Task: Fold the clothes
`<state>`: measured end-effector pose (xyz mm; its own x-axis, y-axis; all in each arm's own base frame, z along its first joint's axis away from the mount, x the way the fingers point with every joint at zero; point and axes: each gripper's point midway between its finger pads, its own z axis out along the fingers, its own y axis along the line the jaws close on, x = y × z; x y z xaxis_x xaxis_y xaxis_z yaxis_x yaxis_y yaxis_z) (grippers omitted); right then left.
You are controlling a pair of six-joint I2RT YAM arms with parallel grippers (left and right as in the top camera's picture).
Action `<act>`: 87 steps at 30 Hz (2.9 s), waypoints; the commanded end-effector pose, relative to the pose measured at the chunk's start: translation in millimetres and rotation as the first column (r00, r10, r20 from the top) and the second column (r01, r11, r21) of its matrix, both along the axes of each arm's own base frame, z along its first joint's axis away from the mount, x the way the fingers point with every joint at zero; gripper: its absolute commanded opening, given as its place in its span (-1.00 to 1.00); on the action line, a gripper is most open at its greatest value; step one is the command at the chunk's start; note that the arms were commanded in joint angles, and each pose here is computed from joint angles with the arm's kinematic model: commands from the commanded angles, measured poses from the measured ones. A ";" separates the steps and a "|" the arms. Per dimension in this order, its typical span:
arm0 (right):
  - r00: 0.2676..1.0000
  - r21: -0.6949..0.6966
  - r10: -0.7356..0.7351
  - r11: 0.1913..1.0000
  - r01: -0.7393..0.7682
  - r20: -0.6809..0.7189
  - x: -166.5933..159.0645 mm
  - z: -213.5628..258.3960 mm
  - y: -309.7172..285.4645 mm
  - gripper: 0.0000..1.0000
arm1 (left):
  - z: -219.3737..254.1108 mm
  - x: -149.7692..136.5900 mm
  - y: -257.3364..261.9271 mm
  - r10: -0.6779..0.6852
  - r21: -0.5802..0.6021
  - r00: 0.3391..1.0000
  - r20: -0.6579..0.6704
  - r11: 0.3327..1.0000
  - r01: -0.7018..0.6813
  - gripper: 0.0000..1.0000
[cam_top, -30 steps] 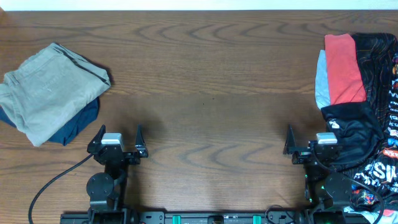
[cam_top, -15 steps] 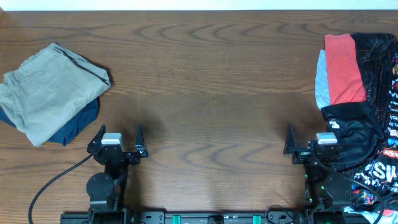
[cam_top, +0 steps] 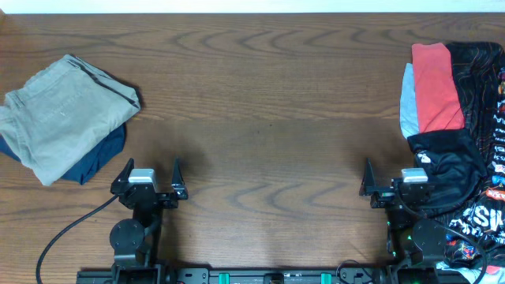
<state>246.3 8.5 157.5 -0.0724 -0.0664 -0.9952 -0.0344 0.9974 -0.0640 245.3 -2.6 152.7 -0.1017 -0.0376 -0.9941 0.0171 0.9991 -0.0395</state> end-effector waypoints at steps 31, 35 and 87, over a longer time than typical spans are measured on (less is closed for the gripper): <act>1.000 0.023 0.013 1.000 -0.013 0.001 -0.5 2.1 1.8 0.99 | -0.9 -1.6 -8.2 -0.034 -0.154 0.999 -0.025 0.988 0.030 0.96; 1.000 0.026 0.012 1.000 -0.011 -0.027 -3.2 6.3 1.6 0.98 | 6.3 -3.3 -14.2 -0.069 -0.165 0.996 -0.061 0.985 0.058 0.96; 0.073 -0.272 -0.560 0.508 0.817 -0.826 -47.9 -119.0 -130.5 -0.13 | 26.8 -15.5 -33.2 -0.182 -0.265 0.687 -0.704 0.964 -0.016 0.95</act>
